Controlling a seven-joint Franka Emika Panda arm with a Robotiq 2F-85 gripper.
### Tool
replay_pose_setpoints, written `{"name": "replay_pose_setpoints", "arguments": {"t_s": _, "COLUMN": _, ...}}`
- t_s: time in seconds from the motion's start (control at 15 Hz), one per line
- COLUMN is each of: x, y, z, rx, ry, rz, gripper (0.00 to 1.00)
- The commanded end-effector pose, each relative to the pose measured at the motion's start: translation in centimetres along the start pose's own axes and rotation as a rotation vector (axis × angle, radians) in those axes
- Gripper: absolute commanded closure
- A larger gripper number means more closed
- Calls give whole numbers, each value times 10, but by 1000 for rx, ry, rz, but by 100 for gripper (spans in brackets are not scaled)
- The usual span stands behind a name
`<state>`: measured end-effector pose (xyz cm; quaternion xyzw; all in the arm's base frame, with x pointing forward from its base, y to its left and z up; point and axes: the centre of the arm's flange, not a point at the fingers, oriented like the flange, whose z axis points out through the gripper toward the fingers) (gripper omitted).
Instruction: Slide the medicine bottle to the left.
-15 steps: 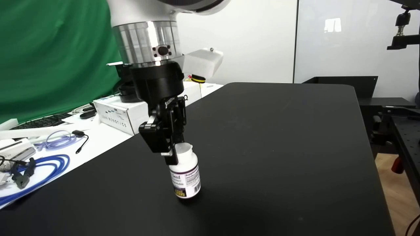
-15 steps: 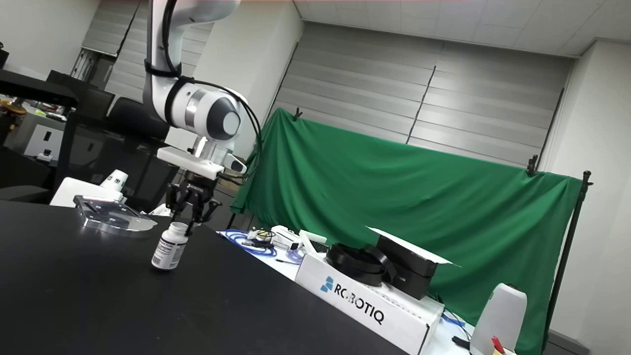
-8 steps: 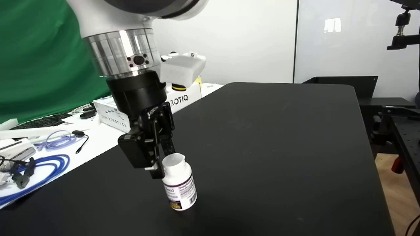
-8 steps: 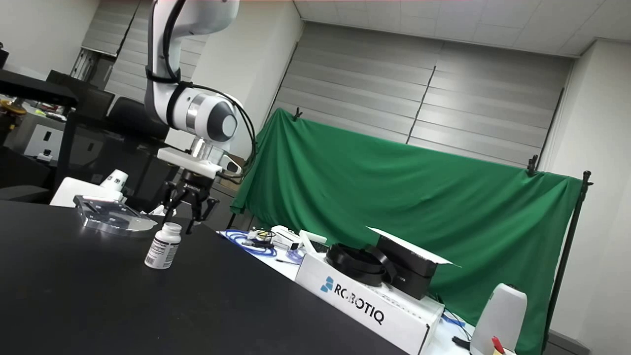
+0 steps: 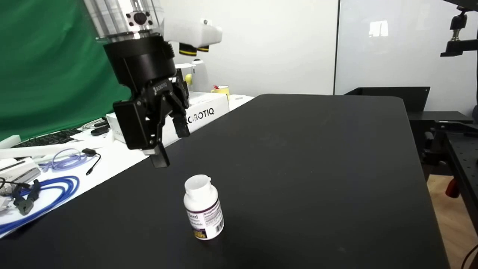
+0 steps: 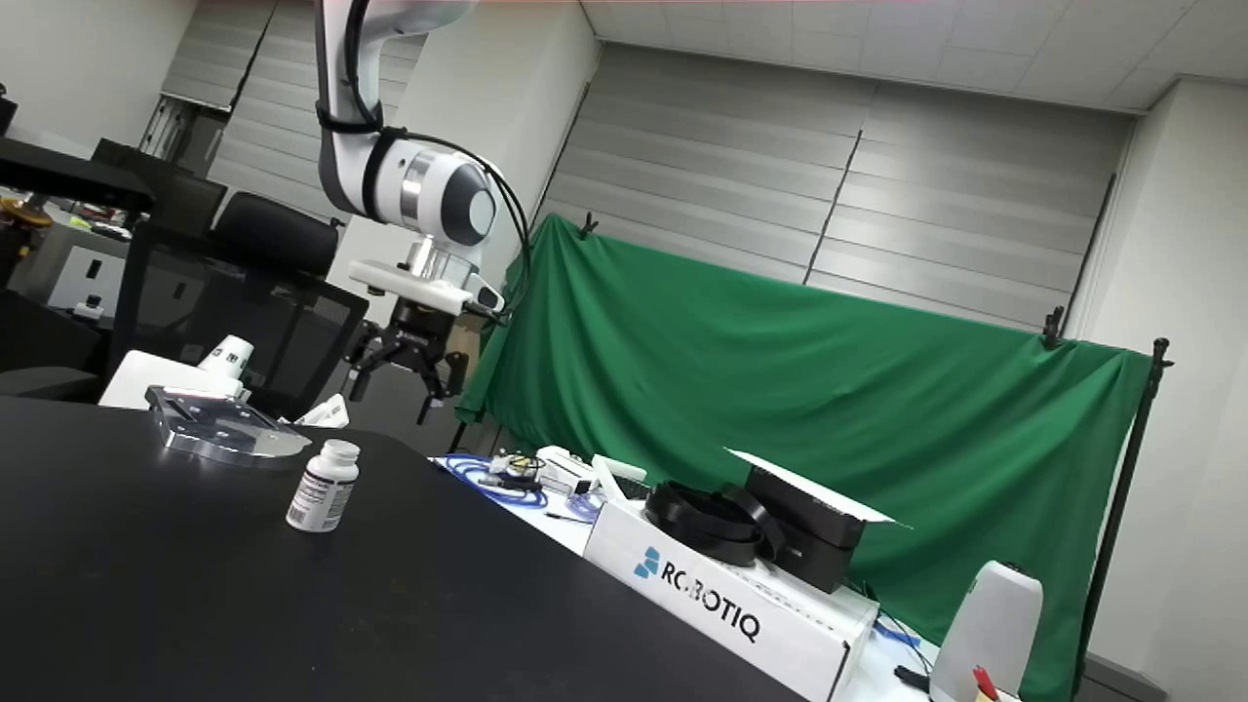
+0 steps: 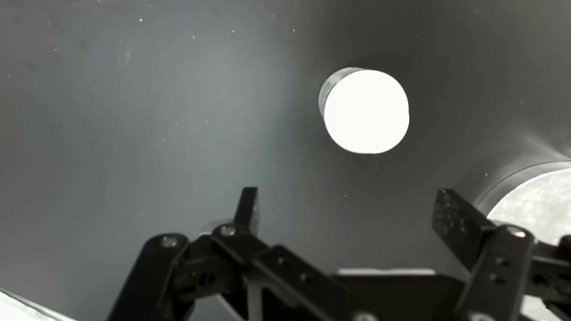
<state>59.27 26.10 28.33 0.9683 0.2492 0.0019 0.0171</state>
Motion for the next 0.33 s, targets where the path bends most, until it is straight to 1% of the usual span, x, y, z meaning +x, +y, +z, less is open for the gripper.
{"name": "replay_pose_setpoints", "arguments": {"t_s": 0.0, "x": -3, "y": 2, "z": -5, "rx": -3, "ry": -7, "rz": -3, "gripper": 0}}
{"name": "replay_pose_setpoints", "arguments": {"t_s": 0.27, "x": -7, "y": 3, "z": -11, "rx": -5, "ry": -13, "rz": -10, "gripper": 0}}
